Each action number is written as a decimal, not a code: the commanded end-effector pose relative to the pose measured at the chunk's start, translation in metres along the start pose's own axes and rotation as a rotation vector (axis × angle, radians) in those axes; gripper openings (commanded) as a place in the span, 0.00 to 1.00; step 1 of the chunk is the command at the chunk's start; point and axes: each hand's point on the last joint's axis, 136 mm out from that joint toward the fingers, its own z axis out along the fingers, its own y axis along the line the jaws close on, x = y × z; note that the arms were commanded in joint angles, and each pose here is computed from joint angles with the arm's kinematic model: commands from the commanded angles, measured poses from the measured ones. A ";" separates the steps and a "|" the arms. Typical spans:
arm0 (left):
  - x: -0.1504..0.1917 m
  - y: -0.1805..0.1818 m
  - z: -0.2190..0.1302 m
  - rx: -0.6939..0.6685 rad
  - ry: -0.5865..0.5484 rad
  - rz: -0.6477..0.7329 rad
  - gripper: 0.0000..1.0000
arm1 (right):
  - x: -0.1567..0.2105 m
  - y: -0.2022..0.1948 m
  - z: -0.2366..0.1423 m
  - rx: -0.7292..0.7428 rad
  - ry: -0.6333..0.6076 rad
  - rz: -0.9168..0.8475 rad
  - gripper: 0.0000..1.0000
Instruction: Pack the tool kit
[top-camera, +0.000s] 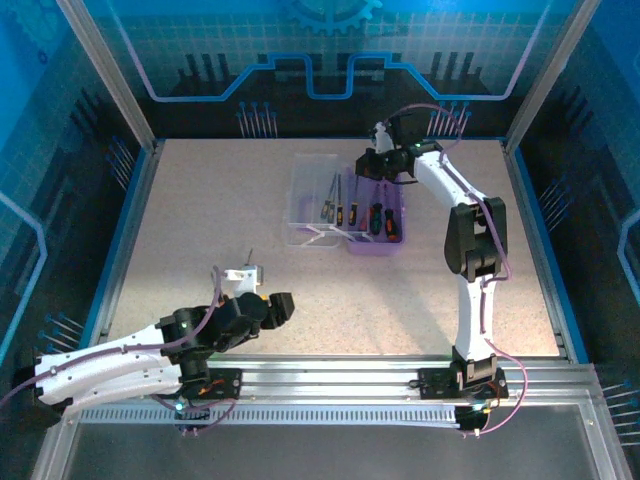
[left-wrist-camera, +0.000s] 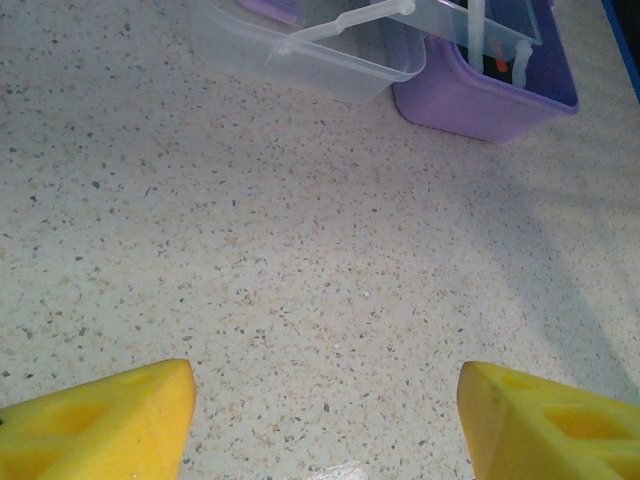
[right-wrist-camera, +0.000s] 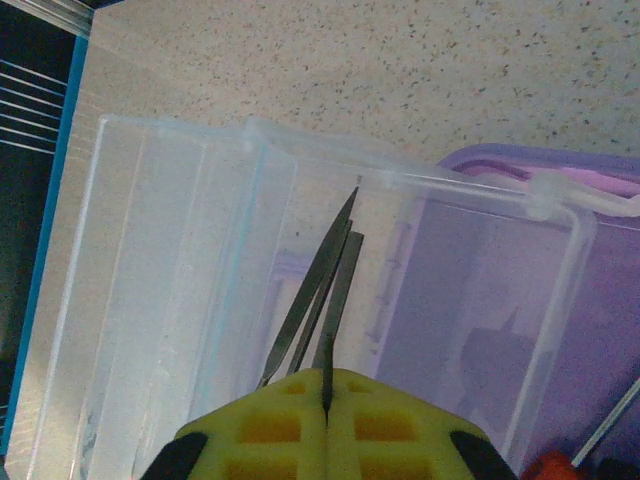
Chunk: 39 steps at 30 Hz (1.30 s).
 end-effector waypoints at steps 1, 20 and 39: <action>0.000 0.014 0.002 -0.052 -0.019 -0.004 0.70 | 0.010 0.003 0.007 -0.033 0.039 0.009 0.00; 0.001 0.015 0.002 -0.063 -0.012 -0.016 0.71 | 0.027 -0.024 0.023 0.048 0.047 0.093 0.11; -0.011 0.021 -0.007 -0.110 -0.051 -0.054 0.77 | 0.003 0.020 -0.038 0.008 -0.098 0.024 0.27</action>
